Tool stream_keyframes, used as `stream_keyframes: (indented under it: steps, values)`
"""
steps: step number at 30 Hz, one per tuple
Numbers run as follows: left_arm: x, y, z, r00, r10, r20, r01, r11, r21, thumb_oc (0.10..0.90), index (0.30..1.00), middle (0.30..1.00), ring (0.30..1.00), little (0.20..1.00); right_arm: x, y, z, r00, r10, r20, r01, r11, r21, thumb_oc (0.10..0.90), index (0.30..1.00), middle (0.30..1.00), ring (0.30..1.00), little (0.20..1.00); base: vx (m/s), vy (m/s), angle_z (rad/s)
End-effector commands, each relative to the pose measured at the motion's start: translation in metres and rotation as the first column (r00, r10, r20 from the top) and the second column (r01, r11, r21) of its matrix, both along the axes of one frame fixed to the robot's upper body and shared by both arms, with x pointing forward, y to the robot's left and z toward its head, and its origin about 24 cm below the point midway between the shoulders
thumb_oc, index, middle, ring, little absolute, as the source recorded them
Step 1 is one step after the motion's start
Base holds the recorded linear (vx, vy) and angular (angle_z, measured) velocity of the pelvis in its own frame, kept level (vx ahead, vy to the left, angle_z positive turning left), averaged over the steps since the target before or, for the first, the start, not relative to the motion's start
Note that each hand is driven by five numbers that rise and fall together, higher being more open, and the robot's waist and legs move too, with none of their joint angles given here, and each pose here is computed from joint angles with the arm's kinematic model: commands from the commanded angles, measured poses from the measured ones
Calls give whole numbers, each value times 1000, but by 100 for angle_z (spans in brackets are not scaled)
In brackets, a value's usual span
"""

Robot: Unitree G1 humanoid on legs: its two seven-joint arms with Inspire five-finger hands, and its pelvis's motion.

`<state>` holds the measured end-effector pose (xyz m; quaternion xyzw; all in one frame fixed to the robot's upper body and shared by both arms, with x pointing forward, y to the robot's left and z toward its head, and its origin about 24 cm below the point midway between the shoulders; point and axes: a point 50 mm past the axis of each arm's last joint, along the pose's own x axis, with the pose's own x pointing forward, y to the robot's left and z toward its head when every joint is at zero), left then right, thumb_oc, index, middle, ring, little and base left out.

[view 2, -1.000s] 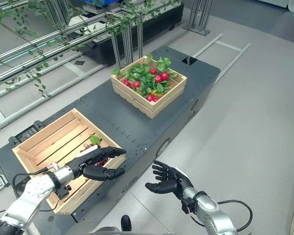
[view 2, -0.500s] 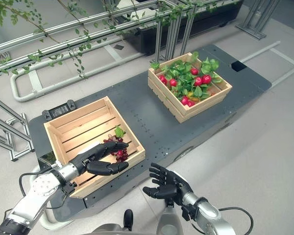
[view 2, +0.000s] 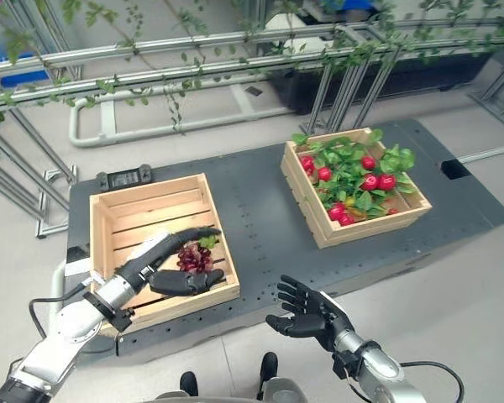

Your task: Pick up the fruits from the basket on one side to the basket on the other side

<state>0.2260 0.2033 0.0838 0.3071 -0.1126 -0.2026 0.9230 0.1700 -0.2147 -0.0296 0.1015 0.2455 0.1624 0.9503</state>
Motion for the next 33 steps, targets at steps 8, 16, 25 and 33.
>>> stream_keyframes:
  steps: [8, 16, 25, 33]
  values:
    - [3, 39, 76, 693, 226, 685, -396, 913, 99, 800, 900, 900, 900, 900, 8, 9, 17, 992, -45, 115, 36, 996, 83, 800, 900, 900, 900, 900, 36, 100, 2]
    - [20, 55, 85, 632, 205, 747, -539, 809, 233, 800, 900, 900, 900, 900, 0, -2, 7, 999, 25, 31, -25, 1000, 8, 800, 900, 900, 900, 900, -39, 34, -3]
    - [47, 60, 82, 660, 184, 728, -568, 756, 324, 800, 900, 900, 900, 900, 0, 0, 3, 959, 279, -52, -279, 960, -2, 800, 900, 900, 900, 900, -46, -10, -7]
    - [80, 67, 95, 642, 117, 757, -631, 641, 437, 800, 900, 900, 900, 900, 22, 0, 14, 907, 413, -79, -417, 908, -46, 800, 900, 900, 900, 900, -72, -29, -1]
